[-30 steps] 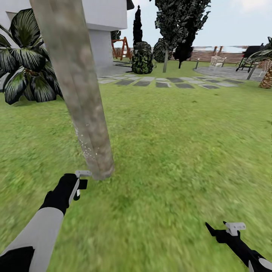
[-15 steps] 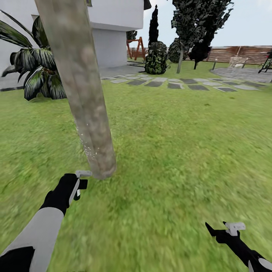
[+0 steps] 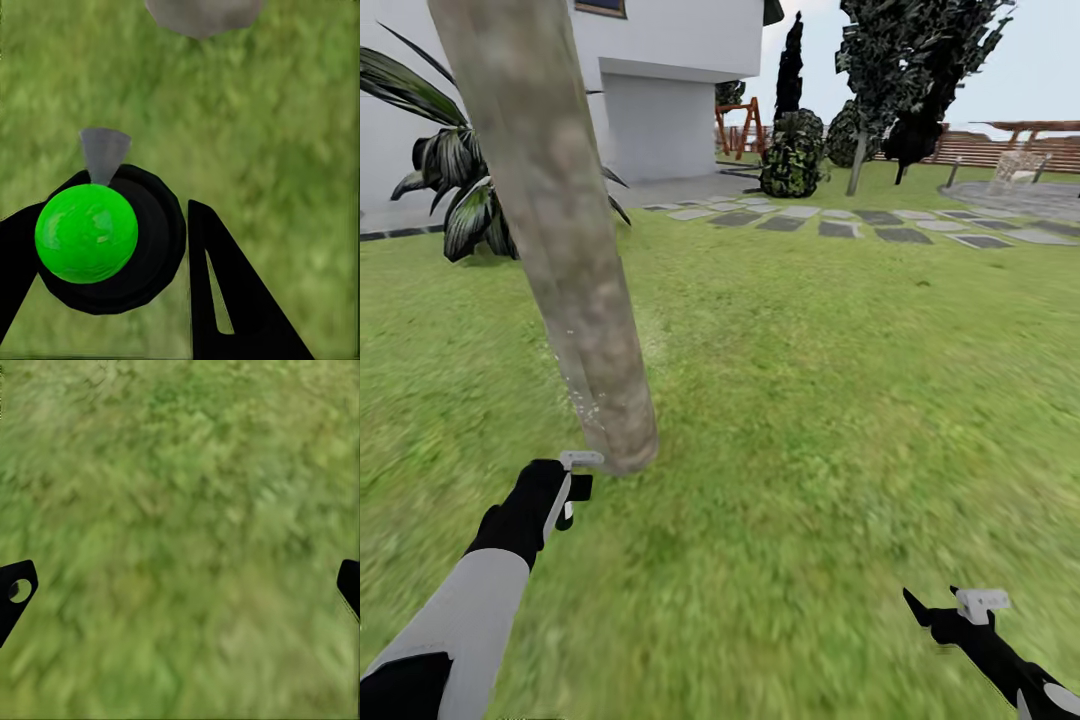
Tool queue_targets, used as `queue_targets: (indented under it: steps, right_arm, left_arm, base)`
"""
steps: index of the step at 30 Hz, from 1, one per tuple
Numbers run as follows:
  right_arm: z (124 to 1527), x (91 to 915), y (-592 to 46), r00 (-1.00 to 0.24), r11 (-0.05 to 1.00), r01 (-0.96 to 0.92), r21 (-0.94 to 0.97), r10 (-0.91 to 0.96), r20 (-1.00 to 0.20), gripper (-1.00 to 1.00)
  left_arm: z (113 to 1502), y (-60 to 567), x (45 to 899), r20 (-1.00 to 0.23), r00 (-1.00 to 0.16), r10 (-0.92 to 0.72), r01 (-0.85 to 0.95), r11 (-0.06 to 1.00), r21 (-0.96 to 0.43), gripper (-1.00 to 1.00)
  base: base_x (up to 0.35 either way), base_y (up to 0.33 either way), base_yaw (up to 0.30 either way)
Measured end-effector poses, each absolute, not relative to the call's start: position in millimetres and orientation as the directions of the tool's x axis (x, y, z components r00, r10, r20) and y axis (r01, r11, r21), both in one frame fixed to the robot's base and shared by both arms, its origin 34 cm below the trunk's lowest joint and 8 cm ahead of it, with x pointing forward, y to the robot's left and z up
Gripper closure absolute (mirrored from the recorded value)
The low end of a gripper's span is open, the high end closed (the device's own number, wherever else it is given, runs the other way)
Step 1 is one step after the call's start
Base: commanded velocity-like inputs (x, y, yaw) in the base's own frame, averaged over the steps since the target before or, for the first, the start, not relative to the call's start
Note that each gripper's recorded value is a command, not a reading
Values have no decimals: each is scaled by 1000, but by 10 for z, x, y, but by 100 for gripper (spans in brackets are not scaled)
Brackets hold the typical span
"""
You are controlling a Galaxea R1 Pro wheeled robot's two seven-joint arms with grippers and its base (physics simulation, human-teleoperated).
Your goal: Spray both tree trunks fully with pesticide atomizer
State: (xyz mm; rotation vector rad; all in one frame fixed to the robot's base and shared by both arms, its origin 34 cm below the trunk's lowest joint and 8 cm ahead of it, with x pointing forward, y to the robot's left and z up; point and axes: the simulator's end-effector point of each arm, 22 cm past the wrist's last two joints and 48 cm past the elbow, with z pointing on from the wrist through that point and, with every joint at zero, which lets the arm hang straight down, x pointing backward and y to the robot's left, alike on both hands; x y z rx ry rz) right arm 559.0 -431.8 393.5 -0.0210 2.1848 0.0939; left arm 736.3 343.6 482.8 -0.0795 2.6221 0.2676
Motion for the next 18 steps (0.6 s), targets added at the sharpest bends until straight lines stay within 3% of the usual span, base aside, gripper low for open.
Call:
queue_targets:
  steps: [13, 18]
  right_arm:
    - [3940, 5590, -4331, -577, 997, -49, 58, 19, -817, -100]
    - [3940, 5591, -4331, -577, 997, -49, 58, 19, -817, -100]
  left_arm:
    - [4809, 3129, 7392, -491, -871, -3, -81, 987, 137, 100]
    - [4852, 3162, 7421, -502, -865, -2, -85, 986, 142, 100]
  base:
    - [92, -309, 268]
    - [53, -157, 67]
